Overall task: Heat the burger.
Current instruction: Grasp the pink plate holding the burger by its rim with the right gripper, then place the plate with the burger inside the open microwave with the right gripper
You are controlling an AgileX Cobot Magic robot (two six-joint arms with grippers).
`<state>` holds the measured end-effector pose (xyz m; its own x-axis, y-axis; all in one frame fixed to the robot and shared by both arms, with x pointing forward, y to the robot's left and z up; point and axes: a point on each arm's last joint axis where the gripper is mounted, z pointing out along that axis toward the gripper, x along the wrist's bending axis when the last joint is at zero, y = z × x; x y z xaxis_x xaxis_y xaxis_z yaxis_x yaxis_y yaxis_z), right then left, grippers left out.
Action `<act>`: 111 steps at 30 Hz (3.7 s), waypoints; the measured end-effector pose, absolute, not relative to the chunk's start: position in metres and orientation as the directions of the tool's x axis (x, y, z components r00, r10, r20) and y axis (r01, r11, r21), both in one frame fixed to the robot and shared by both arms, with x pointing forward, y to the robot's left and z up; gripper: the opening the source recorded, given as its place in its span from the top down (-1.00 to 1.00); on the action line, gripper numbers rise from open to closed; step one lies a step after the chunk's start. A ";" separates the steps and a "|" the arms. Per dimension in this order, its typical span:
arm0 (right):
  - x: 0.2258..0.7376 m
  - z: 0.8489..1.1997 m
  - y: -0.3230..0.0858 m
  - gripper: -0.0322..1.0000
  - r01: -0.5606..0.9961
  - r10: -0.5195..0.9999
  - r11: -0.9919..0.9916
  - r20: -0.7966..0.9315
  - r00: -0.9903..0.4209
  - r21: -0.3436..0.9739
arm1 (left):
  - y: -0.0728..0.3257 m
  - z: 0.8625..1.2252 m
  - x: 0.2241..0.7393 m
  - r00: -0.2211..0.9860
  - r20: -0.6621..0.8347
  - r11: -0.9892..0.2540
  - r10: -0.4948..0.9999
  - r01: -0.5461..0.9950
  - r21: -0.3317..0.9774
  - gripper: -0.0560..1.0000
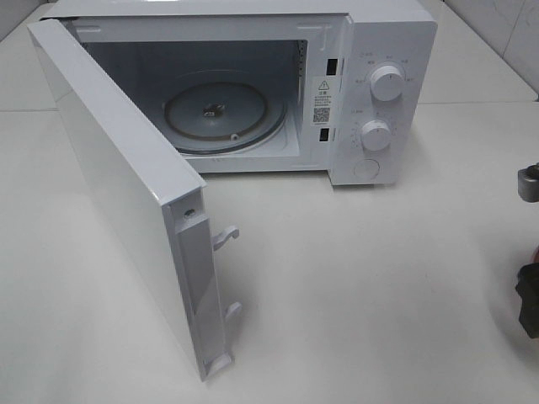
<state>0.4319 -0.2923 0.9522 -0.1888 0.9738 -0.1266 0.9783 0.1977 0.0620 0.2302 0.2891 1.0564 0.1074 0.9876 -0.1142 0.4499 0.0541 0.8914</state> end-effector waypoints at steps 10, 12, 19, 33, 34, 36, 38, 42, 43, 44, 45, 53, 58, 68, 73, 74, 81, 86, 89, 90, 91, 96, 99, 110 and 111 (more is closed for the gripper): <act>0.447 0.924 -0.291 -0.60 0.974 0.968 0.224 -0.124 -0.220 0.020 | 0.289 1.056 0.230 0.107 -0.114 0.054 0.988 0.450 0.891 -0.98; 0.448 0.921 -0.291 -0.59 0.974 0.967 0.225 -0.122 -0.222 0.016 | 0.289 1.056 0.230 0.107 -0.114 0.054 0.988 0.450 0.891 -0.98; 0.455 0.904 -0.290 -0.55 0.977 0.971 0.212 -0.112 -0.211 -0.004 | 0.289 1.056 0.230 0.107 -0.114 0.054 0.988 0.450 0.891 -0.98; 0.459 0.891 -0.291 -0.44 0.977 0.968 0.214 -0.131 -0.214 -0.013 | 0.289 1.056 0.230 0.107 -0.114 0.054 0.988 0.450 0.891 -0.98; 0.459 0.892 -0.293 -0.31 0.979 0.968 0.204 -0.149 -0.203 -0.010 | 0.289 1.056 0.230 0.107 -0.114 0.054 0.988 0.450 0.891 -0.98; 0.459 0.892 -0.294 -0.15 0.981 0.967 0.194 -0.164 -0.193 -0.007 | 0.289 1.056 0.230 0.107 -0.114 0.054 0.988 0.450 0.891 -0.98; 0.459 0.892 -0.294 -0.07 0.982 0.968 0.190 -0.168 -0.188 -0.005 | 0.289 1.056 0.230 0.107 -0.114 0.054 0.988 0.450 0.891 -0.98; 0.460 0.892 -0.295 0.52 0.981 0.965 0.196 -0.180 -0.193 -0.004 | 0.289 1.056 0.230 0.107 -0.114 0.054 0.988 0.450 0.891 -0.98; 0.460 0.892 -0.295 0.52 0.981 0.965 0.196 -0.180 -0.193 -0.004 | 0.289 1.056 0.230 0.107 -0.114 0.054 0.988 0.450 0.891 -0.98; 0.460 0.892 -0.296 0.73 0.979 0.962 0.204 -0.185 -0.201 -0.004 | 0.289 1.056 0.230 0.107 -0.114 0.054 0.988 0.450 0.891 -0.98; 0.460 0.892 -0.296 0.73 0.979 0.962 0.204 -0.185 -0.201 -0.004 | 0.289 1.056 0.230 0.107 -0.114 0.054 0.988 0.450 0.891 -0.98; 0.461 0.892 -0.296 0.94 0.977 0.958 0.213 -0.195 -0.208 0.005 | 0.289 1.056 0.230 0.107 -0.114 0.054 0.988 0.450 0.891 -0.98; 0.462 0.892 -0.297 0.94 0.979 0.960 0.202 -0.197 -0.196 0.012 | 0.289 1.056 0.230 0.107 -0.114 0.054 0.988 0.450 0.891 -0.98; 0.461 0.893 -0.297 0.94 0.984 0.963 0.179 -0.205 -0.174 0.002 | 0.289 1.056 0.230 0.107 -0.114 0.054 0.988 0.450 0.891 -0.98; 0.461 0.893 -0.293 0.94 0.980 0.955 0.201 -0.220 -0.197 -0.007 | 0.289 1.056 0.230 0.107 -0.114 0.054 0.988 0.450 0.891 -0.98; 0.460 0.894 -0.289 0.94 0.978 0.951 0.207 -0.230 -0.205 -0.012 | 0.289 1.056 0.230 0.107 -0.114 0.054 0.988 0.450 0.891 -0.98; 0.459 0.895 -0.278 0.94 0.970 0.937 0.240 -0.256 -0.238 -0.022 | 0.289 1.056 0.230 0.107 -0.114 0.054 0.988 0.450 0.891 -0.98; 0.461 0.898 -0.274 0.94 0.965 0.927 0.262 -0.271 -0.260 -0.030 | 0.289 1.056 0.230 0.107 -0.114 0.054 0.988 0.450 0.891 -0.98; 0.465 0.903 -0.272 0.94 0.961 0.916 0.275 -0.291 -0.275 -0.040 | 0.289 1.056 0.230 0.107 -0.114 0.054 0.988 0.450 0.891 -0.98; 0.465 0.903 -0.273 0.94 0.961 0.916 0.274 -0.294 -0.274 -0.043 | 0.289 1.056 0.230 0.107 -0.114 0.054 0.988 0.450 0.891 -0.98; 0.466 0.905 -0.273 0.94 0.960 0.913 0.276 -0.301 -0.276 -0.044 | 0.289 1.056 0.230 0.107 -0.114 0.054 0.988 0.450 0.891 -0.98; 0.465 0.918 -0.275 0.94 0.964 0.915 0.267 -0.315 -0.251 0.007 | 0.289 1.056 0.230 0.107 -0.114 0.054 0.988 0.450 0.891 -0.98; 0.464 0.922 -0.275 0.94 0.964 0.915 0.264 -0.321 -0.244 0.020 | 0.289 1.056 0.230 0.107 -0.114 0.054 0.988 0.450 0.891 -0.98; 0.454 0.951 -0.282 0.94 0.965 0.907 0.252 -0.366 -0.210 0.070 | 0.289 1.056 0.230 0.107 -0.114 0.054 0.988 0.450 0.891 -0.98; 0.453 0.953 -0.282 0.94 0.965 0.907 0.251 -0.367 -0.207 0.078 | 0.289 1.056 0.230 0.107 -0.114 0.054 0.988 0.450 0.891 -0.98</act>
<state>0.4530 -0.2821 0.9527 -0.2066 0.9071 -0.3667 0.9647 0.2513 0.0783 0.2302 0.2891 1.0564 0.1074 0.9876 -0.1142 0.4499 0.0541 0.8914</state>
